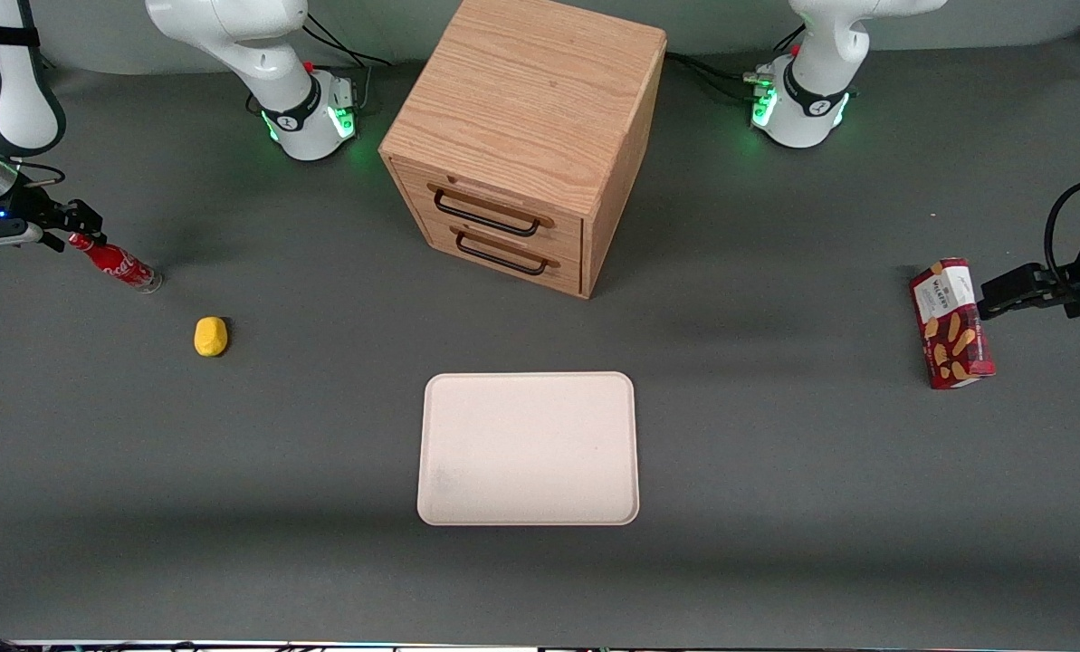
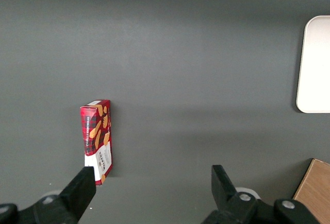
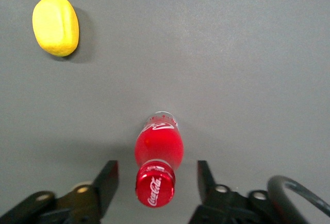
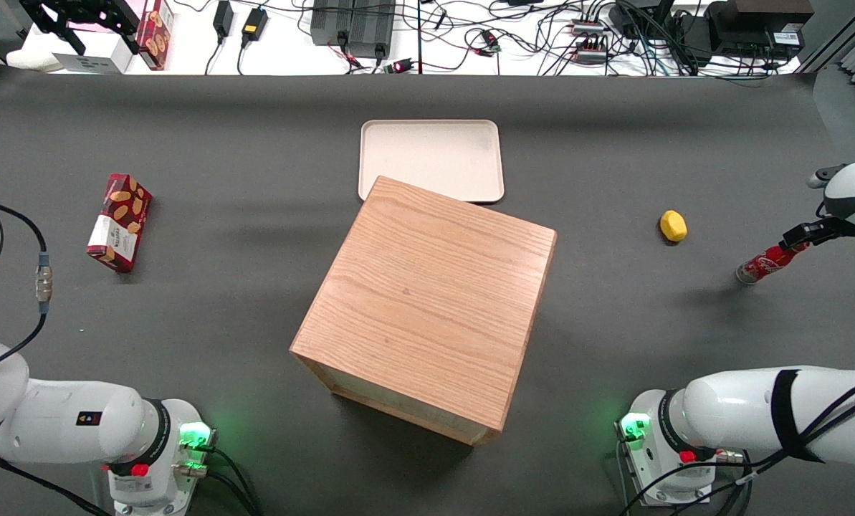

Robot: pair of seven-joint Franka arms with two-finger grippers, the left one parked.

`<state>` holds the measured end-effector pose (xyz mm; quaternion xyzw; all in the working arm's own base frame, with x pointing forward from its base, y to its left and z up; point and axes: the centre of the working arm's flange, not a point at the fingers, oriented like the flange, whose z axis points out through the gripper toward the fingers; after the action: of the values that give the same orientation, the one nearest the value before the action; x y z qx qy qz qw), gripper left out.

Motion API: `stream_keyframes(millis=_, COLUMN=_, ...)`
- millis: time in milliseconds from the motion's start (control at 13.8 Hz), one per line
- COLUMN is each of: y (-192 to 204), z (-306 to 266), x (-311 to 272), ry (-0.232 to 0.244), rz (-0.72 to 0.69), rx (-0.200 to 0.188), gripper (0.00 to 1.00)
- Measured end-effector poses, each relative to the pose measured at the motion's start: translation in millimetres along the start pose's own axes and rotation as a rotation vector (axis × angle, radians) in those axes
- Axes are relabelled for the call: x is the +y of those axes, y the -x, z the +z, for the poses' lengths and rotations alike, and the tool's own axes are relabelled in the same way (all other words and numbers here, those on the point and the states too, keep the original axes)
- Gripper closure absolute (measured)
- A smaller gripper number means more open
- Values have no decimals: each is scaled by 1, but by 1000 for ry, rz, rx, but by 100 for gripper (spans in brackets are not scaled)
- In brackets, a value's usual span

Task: Place coke bottle on tray
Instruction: 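Lower the open right gripper around the bottle's cap end, then close the right gripper on the bottle cap and lift it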

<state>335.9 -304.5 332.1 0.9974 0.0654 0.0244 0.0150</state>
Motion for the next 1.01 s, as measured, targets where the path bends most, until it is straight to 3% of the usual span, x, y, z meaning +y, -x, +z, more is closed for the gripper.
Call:
stream_keyframes(millis=217, y=0, z=0, x=0, ry=-1, rz=0, rx=-1, gripper=68)
stream_keyframes(millis=580, y=0, z=0, x=0, ry=-3, rz=-2, rx=-5, gripper=69)
stream_keyframes(millis=725, y=-3, z=-4, x=-1, ry=-19, rz=-8, rx=-29, gripper=69)
stream_keyframes(millis=1014, y=-42, z=-65, x=7, ry=-32, rz=-43, rx=-63, gripper=69)
